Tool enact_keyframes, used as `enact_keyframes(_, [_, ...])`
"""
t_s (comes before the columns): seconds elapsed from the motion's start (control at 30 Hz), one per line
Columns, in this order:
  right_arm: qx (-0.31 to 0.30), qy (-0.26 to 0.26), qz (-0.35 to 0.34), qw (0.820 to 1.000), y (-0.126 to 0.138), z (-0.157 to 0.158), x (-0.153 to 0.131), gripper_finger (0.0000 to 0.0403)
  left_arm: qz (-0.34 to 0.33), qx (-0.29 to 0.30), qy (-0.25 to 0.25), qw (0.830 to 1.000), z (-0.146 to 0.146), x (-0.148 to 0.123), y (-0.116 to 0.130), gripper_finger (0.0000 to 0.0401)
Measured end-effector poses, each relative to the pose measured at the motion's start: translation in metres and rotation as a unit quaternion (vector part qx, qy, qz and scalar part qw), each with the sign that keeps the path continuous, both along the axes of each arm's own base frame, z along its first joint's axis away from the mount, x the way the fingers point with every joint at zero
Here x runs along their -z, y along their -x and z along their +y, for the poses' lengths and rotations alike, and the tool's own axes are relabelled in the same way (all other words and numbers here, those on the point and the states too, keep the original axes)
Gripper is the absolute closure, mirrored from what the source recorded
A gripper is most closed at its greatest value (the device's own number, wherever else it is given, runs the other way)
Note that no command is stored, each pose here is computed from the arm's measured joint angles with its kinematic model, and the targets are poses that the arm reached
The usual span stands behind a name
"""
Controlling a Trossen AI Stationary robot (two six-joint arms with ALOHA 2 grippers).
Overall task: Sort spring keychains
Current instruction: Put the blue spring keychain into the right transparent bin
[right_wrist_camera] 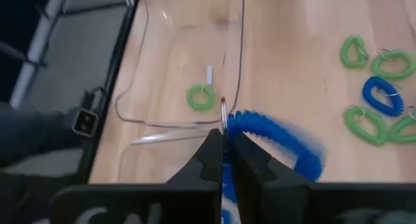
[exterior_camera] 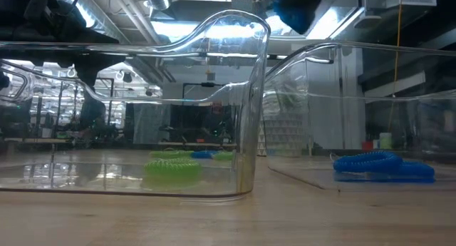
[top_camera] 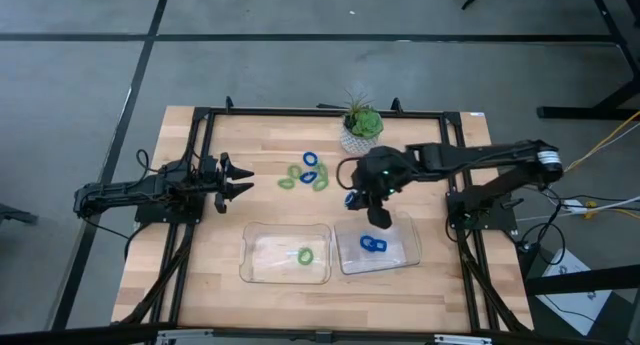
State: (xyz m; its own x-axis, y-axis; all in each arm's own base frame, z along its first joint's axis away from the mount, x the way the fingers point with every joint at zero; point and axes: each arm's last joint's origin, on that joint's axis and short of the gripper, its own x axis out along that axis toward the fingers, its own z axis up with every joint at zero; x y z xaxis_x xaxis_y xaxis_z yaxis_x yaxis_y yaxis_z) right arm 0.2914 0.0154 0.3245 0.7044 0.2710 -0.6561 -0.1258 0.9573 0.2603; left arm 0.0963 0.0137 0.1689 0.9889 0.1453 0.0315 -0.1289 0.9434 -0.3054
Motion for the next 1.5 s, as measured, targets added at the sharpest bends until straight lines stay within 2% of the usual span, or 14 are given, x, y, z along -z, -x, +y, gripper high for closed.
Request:
enact_keyframes(0.13, [0.007,-0.012,-0.020,1.000,0.012,0.001,0.007,0.0387,0.000,0.000,0.000,1.000,0.000,0.000,0.000,0.0223])
enact_keyframes(0.3, [0.004,-0.025,0.003,1.000,0.022,0.009,0.022,0.0387,0.000,0.000,0.000,1.000,0.000,0.000,0.000,0.0223])
enact_keyframes(0.6, [-0.035,-0.038,0.058,0.997,0.032,0.033,0.054,0.0386,0.000,0.000,0.000,1.000,0.000,0.000,0.000,0.0223])
enact_keyframes(0.73, [-0.072,-0.049,0.071,0.994,0.037,0.045,0.061,0.0386,0.000,0.000,0.000,1.000,0.000,0.000,0.000,0.0223])
enact_keyframes(0.97, [-0.092,-0.060,0.078,0.991,0.041,0.059,0.062,0.0385,0.000,0.000,0.000,1.000,0.000,0.000,0.000,0.0223])
enact_keyframes(1.23, [-0.105,-0.073,0.085,0.988,0.044,0.068,0.062,0.0354,0.000,0.000,0.000,1.000,0.000,0.000,0.000,0.0223])
enact_keyframes(1.5, [-0.100,-0.057,0.103,0.988,0.047,0.069,0.065,0.0345,0.000,0.000,0.000,1.000,0.000,0.000,0.000,0.0223])
